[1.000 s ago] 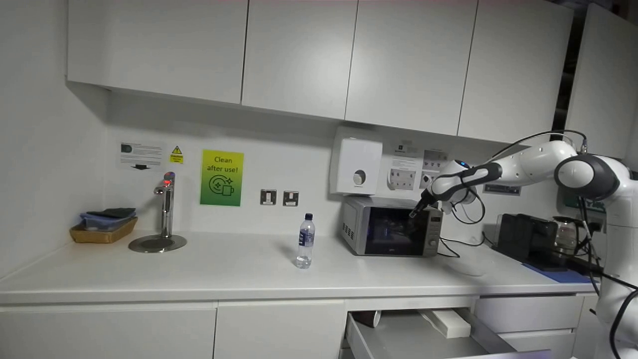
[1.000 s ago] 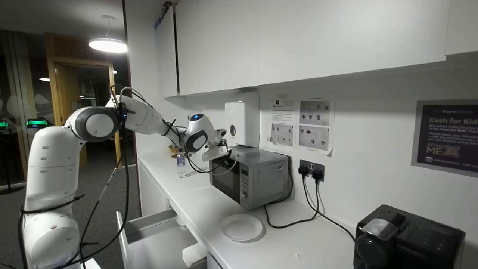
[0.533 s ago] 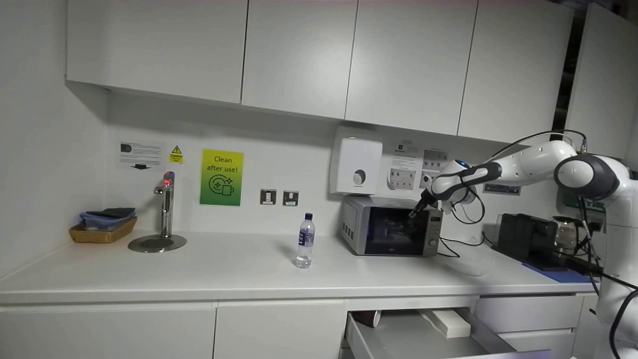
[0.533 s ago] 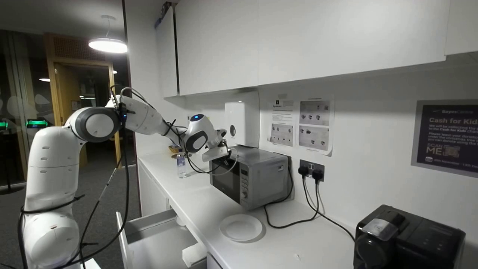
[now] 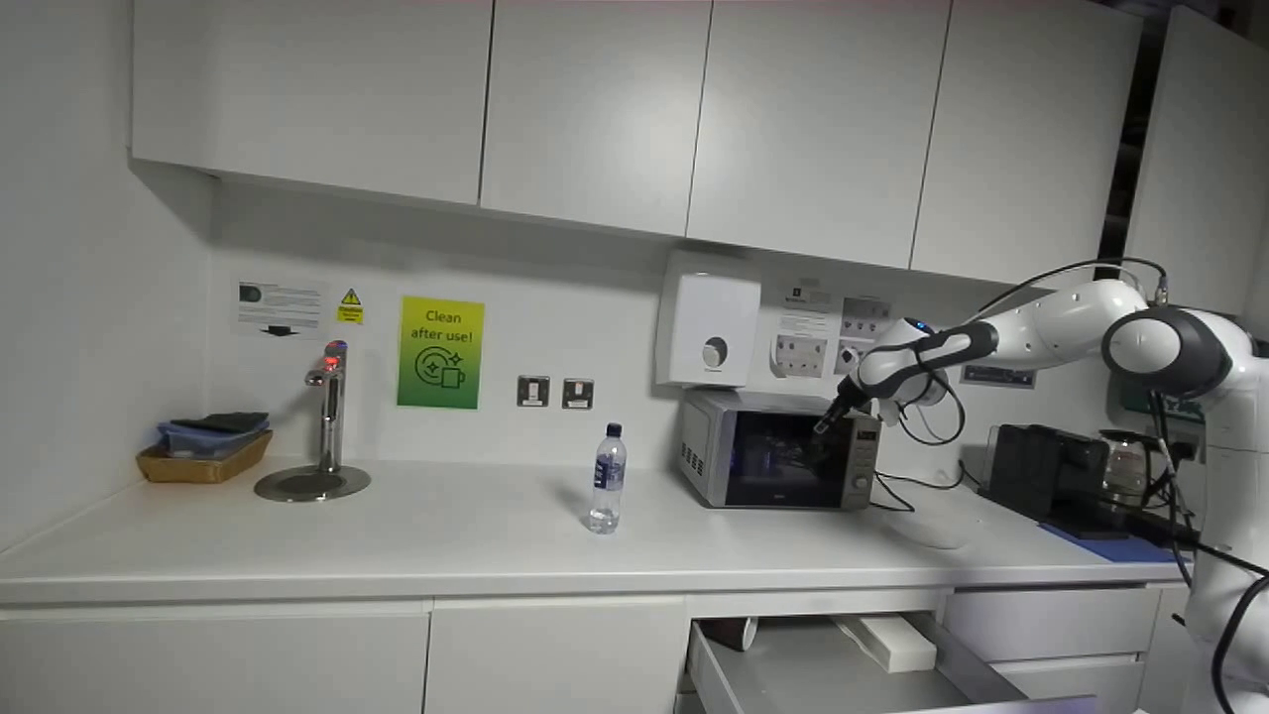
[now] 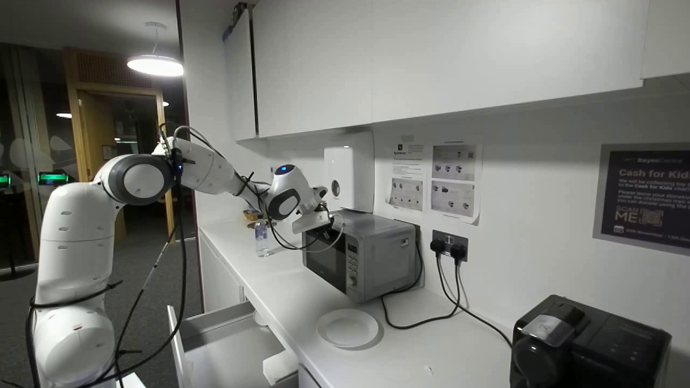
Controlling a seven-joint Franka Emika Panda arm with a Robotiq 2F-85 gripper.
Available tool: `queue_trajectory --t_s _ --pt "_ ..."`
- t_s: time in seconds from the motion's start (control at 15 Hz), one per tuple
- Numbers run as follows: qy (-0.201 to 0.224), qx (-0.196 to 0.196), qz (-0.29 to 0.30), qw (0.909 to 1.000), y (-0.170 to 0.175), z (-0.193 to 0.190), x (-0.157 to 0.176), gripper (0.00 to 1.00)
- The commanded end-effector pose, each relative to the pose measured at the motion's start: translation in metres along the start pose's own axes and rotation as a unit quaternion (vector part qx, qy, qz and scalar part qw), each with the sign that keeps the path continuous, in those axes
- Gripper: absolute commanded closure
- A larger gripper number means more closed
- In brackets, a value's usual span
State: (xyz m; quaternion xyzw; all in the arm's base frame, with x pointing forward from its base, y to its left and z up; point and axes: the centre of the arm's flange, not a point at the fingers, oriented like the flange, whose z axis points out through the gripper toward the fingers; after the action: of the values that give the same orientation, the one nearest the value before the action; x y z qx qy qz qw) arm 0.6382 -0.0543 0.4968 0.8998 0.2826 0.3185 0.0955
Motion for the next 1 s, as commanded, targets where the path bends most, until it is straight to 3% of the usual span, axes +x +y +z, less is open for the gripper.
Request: queue_trajectory --t_s 0.0,0.47,0.93 --pt "-0.006 0.003 -0.006 1.0000 0.019 -0.007 0.002 1.00" --pt "-0.028 0.051 -0.012 0.9982 0.006 -0.022 -0.008 1.00" --pt "-0.016 0.132 -0.028 0.9907 -0.027 -0.053 -0.006 1.00"
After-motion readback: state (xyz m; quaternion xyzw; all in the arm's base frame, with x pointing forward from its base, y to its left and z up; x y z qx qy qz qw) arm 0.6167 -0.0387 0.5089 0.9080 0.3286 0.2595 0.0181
